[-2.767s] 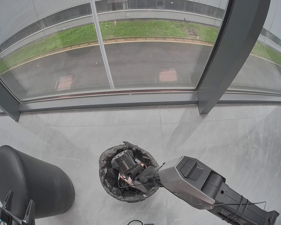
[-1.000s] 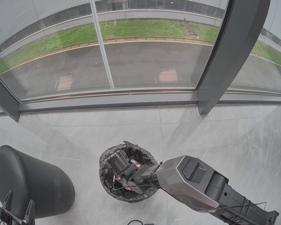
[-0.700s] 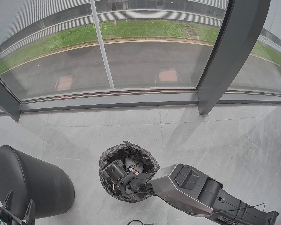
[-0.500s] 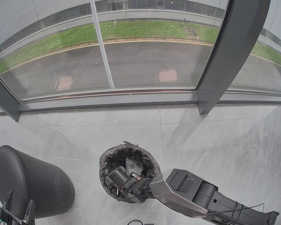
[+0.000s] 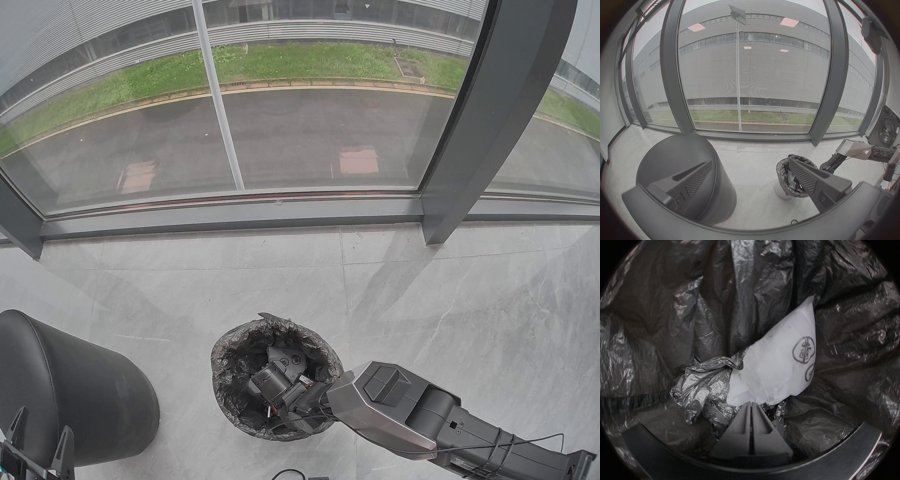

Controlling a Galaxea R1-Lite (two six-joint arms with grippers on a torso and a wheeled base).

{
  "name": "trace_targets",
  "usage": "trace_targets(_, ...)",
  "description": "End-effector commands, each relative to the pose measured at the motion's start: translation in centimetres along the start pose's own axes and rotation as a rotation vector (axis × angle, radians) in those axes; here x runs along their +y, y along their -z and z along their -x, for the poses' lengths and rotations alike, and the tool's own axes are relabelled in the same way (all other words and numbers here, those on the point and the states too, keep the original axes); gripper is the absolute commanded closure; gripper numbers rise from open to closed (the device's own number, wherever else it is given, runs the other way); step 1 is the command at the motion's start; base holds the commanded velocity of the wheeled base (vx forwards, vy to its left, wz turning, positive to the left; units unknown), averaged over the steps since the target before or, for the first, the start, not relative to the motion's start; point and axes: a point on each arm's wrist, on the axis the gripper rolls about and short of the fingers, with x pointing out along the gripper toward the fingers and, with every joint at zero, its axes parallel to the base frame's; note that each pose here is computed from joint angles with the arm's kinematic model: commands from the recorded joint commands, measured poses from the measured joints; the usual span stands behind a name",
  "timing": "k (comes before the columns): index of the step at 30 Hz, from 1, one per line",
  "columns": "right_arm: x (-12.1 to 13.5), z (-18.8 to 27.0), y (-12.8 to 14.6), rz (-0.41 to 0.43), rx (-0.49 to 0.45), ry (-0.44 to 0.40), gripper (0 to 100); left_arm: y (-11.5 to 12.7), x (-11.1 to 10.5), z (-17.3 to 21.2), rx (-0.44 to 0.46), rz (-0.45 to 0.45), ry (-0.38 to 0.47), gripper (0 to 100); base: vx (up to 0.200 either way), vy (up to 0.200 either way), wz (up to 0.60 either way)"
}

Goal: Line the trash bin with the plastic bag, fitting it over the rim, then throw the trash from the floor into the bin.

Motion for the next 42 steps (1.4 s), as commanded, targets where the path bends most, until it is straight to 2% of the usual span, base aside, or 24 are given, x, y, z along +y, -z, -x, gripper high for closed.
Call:
trace_targets(1, -0.1, -0.2, 0.1, -0.003, 0.003, 0.002, 100, 0.5, 0.0, 0.0, 0.000, 0.001, -0.001, 0, 0.000, 0.000, 0.00)
trace_targets(7, -0.3, 0.1, -0.3, -0.014, -0.014, 0.011, 100, 0.5, 0.0, 0.0, 0.002, 0.001, 0.001, 0, 0.000, 0.000, 0.00)
trace_targets(8, -1.2, 1.2, -1.5, -0.035, -0.050, 0.021, 100, 0.5, 0.0, 0.0, 0.000, 0.001, -0.001, 0, 0.000, 0.000, 0.00)
trace_targets(18, -4.8, 5.2, -5.0, -0.094, -0.140, 0.062, 100, 0.5, 0.0, 0.0, 0.000, 0.001, -0.001, 0, 0.000, 0.000, 0.00)
trace_targets(34, -7.8, 9.1, -7.5, -0.139, -0.204, 0.131, 100, 0.5, 0.0, 0.0, 0.003, 0.000, 0.001, 0, 0.000, 0.000, 0.00)
trace_targets(42, -11.1, 14.6, -9.9, -0.172, -0.268, 0.184, 100, 0.5, 0.0, 0.0, 0.005, -0.026, 0.008, 0, 0.000, 0.000, 0.00)
